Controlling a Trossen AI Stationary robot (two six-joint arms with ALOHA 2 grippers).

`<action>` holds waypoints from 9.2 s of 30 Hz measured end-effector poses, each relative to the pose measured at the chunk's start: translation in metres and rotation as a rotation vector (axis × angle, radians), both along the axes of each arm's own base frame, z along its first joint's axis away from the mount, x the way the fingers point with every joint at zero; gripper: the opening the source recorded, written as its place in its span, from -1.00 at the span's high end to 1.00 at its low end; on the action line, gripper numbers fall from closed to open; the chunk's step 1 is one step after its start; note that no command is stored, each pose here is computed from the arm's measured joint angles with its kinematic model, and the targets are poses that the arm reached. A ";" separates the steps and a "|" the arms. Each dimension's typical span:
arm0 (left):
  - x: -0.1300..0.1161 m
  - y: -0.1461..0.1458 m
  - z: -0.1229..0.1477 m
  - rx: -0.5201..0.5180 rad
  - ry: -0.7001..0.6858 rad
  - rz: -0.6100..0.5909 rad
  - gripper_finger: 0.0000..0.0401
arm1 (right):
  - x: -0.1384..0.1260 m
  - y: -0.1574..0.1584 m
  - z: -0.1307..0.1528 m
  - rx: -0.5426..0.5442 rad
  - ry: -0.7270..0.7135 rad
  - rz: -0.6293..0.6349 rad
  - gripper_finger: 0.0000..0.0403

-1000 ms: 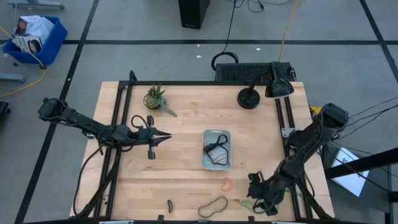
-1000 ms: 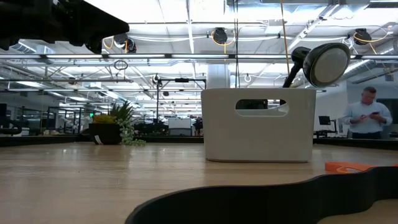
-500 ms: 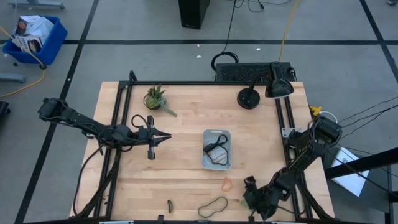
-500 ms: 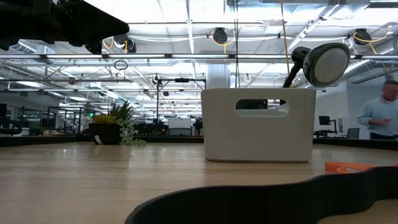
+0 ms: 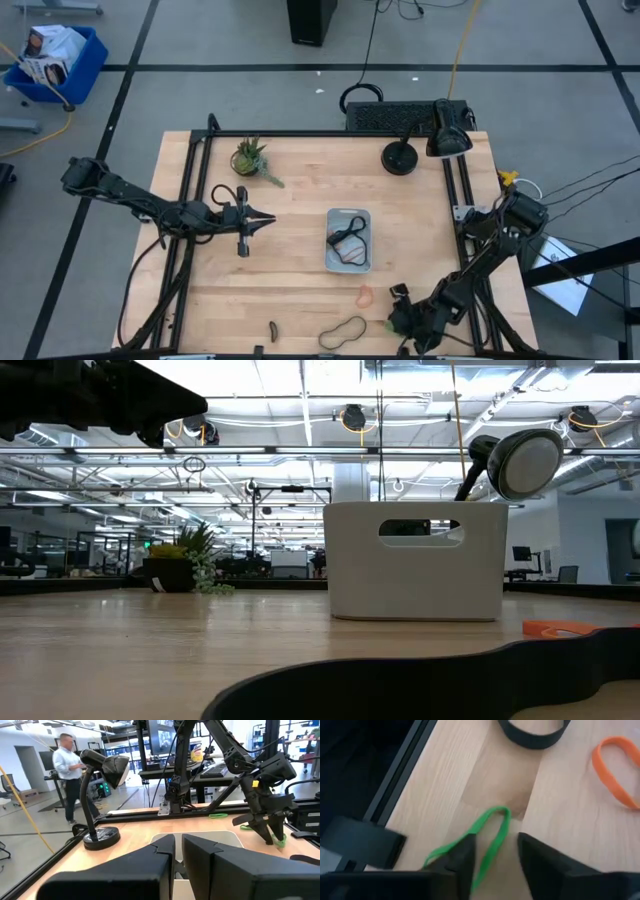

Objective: Pick and place rubber bands into bin
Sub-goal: Put the green rubber band into the white bin, then put the black rubber band into the white bin

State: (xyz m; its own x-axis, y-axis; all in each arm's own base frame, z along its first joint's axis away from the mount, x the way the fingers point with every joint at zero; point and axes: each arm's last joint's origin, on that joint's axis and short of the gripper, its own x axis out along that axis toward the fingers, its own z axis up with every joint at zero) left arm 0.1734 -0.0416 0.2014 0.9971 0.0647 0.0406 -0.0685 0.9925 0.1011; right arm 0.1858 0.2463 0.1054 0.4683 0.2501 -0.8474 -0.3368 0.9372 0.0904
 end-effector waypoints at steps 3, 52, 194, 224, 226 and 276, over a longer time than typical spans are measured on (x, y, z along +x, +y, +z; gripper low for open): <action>0.000 0.000 0.000 0.000 0.001 0.000 0.79 | 0.000 -0.001 -0.003 -0.008 0.009 0.002 0.65; 0.000 0.000 -0.005 0.075 0.056 0.004 0.79 | 0.081 -0.201 0.087 -0.258 -0.373 -0.178 1.00; 0.190 -0.010 0.051 0.065 0.390 -0.104 0.96 | -0.077 -0.211 0.071 0.098 -1.071 -0.164 1.00; 0.223 0.003 -0.024 -0.045 0.505 -0.174 -0.12 | -0.076 -0.211 0.069 0.081 -1.056 -0.157 1.00; 0.217 -0.001 -0.004 0.007 0.459 -0.193 -0.17 | -0.076 -0.211 0.068 0.080 -1.048 -0.158 1.00; 0.013 -0.005 -0.018 0.038 -0.020 0.025 0.87 | 0.015 -0.079 0.121 -0.153 -0.104 0.122 0.12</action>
State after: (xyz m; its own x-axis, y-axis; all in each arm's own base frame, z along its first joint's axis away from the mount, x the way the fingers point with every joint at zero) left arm 0.1868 -0.0462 0.1836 0.9942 0.0871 0.0637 -0.0952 0.9860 0.1368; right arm 0.2011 0.1671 0.2268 0.5295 0.1823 -0.8285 -0.4490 0.8888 -0.0914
